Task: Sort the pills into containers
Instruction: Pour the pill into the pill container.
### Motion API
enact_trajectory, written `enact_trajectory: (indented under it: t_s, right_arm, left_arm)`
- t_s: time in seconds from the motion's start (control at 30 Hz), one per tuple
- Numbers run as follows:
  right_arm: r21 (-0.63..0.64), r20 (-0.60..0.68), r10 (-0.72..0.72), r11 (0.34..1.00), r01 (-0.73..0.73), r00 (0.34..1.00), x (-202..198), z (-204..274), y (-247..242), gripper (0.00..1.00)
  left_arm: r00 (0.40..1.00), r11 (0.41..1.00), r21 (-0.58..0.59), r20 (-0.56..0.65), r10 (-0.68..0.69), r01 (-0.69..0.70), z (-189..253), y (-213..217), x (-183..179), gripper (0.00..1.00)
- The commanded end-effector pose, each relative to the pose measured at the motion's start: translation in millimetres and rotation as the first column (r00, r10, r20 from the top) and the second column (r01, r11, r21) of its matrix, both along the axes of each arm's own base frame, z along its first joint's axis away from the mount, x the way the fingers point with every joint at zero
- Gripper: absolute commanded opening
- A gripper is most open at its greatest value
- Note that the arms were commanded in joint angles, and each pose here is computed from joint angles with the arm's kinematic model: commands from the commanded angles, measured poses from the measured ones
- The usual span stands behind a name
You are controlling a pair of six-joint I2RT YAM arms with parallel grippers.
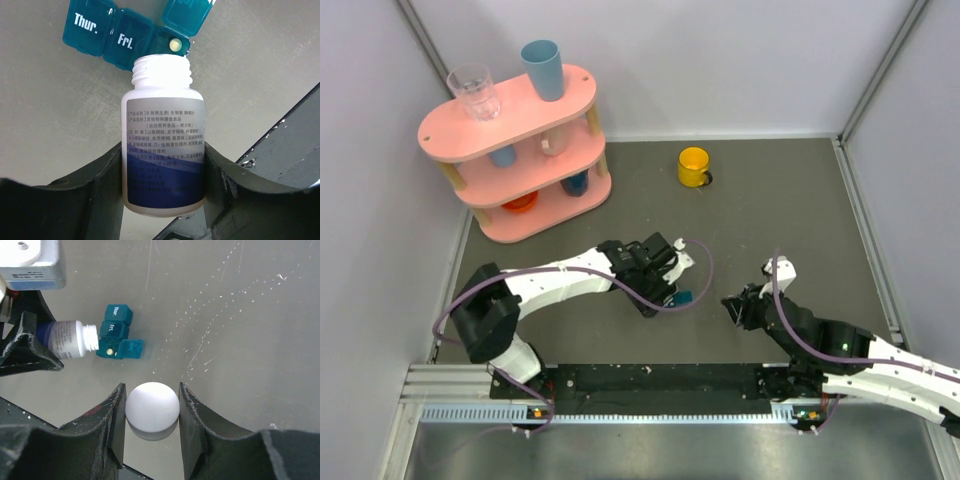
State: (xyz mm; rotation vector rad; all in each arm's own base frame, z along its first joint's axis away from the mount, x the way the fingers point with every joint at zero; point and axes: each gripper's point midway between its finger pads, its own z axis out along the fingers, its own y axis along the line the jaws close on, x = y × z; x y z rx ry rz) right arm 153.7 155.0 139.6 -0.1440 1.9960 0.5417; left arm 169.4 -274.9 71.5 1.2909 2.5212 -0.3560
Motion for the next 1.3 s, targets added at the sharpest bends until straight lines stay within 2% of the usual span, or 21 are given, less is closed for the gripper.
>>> enact_trajectory:
  t_s: [0.0,0.33,0.6,0.8,0.9,1.0,1.13,1.17,1.23,1.27]
  right_arm:
    - [0.03,0.018,-0.01,1.0,0.01,1.0,4,15,3,0.0]
    - [0.022,0.033,-0.017,1.0,0.016,0.999,6,26,1,0.0]
    - [-0.007,0.036,-0.034,0.999,0.034,0.999,10,33,1,0.0]
    - [-0.029,0.054,-0.052,0.998,0.054,0.997,13,36,-3,0.0]
    - [-0.038,0.058,-0.055,0.998,0.057,0.997,14,35,-4,0.0]
    - [-0.039,0.06,-0.054,0.998,0.056,0.997,14,37,-4,0.0]
    - [-0.036,0.066,-0.057,0.998,0.059,0.996,15,39,-5,0.0]
    - [-0.036,0.068,-0.057,0.998,0.06,0.996,15,40,-6,0.0]
    - [-0.031,0.072,-0.056,0.998,0.059,0.996,15,44,-5,0.0]
    - [-0.036,0.076,-0.055,0.998,0.058,0.996,15,45,-6,0.0]
  left_arm:
    - [0.997,0.995,-0.102,0.072,0.023,-0.015,14,-5,4,0.0]
    - [0.982,0.956,-0.292,0.173,0.072,-0.019,36,-5,3,0.0]
    - [0.977,0.936,-0.349,0.182,0.114,-0.044,35,-1,0,0.0]
    - [0.96,0.864,-0.503,0.232,0.16,-0.023,59,-9,1,0.0]
    - [0.937,0.796,-0.605,0.291,0.193,0.024,87,-11,2,0.0]
    - [0.897,0.687,-0.717,0.375,0.233,0.121,130,-9,0,0.0]
    - [0.79,0.485,-0.822,0.499,0.358,0.299,208,14,-10,0.0]
    - [0.763,0.452,-0.83,0.514,0.393,0.327,222,20,-11,0.0]
    - [0.691,0.342,-0.84,0.542,0.478,0.422,269,40,-21,0.0]
    - [0.666,0.313,-0.837,0.547,0.507,0.45,284,48,-24,0.0]
